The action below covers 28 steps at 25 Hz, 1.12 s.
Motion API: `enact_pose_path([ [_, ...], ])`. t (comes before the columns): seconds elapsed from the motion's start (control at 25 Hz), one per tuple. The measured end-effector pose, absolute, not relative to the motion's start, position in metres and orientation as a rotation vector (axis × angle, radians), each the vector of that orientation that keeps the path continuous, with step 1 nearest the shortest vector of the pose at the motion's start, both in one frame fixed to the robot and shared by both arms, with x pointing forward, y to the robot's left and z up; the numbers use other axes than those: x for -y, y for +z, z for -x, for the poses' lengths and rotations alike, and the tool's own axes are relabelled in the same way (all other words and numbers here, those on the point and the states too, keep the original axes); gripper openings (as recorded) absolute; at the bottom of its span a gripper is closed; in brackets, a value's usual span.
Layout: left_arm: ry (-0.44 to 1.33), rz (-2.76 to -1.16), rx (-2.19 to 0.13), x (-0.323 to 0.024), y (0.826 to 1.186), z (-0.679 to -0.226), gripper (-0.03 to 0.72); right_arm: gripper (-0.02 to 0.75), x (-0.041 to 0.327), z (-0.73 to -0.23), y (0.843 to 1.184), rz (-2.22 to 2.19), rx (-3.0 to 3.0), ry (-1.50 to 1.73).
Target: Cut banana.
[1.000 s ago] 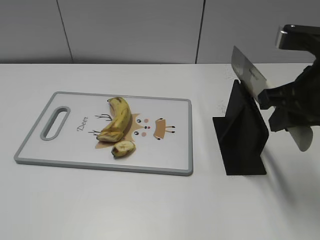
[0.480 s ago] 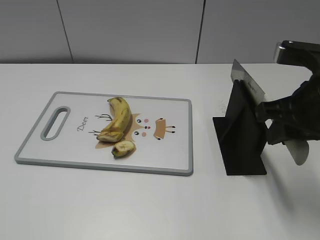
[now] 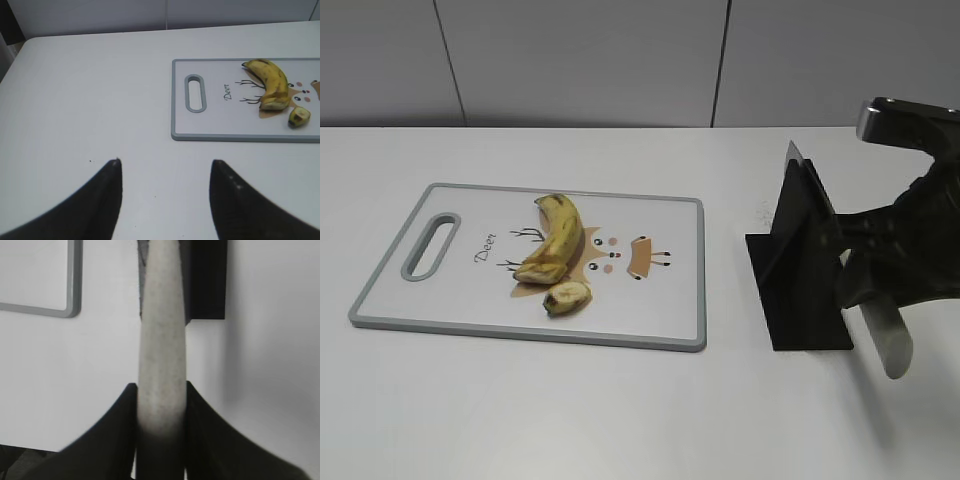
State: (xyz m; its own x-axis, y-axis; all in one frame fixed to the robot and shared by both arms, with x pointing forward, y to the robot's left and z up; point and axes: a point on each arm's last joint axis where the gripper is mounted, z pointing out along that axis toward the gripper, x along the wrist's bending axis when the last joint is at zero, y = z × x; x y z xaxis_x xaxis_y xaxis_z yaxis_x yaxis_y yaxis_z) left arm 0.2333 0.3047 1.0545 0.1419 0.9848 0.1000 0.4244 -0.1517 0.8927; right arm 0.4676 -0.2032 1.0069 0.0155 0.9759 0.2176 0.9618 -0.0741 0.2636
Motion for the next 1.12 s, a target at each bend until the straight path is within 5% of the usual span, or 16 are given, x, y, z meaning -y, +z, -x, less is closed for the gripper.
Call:
enact_pose_path([
  [0.16, 0.968, -1.688, -1.373, -0.305, 1.055, -0.233, 0.538, 0.519, 0.202, -0.467, 1.007, -2.182, -2.144, 0.548],
  [0.28, 0.969, -1.688, -1.373, -0.305, 1.055, -0.233, 0.538, 0.619, 0.203, -0.465, 1.013, -2.122, -2.171, 0.576],
  [0.6, 0.97, -1.688, -1.373, -0.305, 1.055, -0.233, 0.537, 0.634, 0.221, -0.417, 1.063, -1.624, -2.304, 0.765],
  [1.12, 0.973, -1.686, -1.377, -0.305, 1.055, -0.233, 0.505, 0.593, 0.269, -0.288, 1.036, -1.296, -2.187, 0.988],
])
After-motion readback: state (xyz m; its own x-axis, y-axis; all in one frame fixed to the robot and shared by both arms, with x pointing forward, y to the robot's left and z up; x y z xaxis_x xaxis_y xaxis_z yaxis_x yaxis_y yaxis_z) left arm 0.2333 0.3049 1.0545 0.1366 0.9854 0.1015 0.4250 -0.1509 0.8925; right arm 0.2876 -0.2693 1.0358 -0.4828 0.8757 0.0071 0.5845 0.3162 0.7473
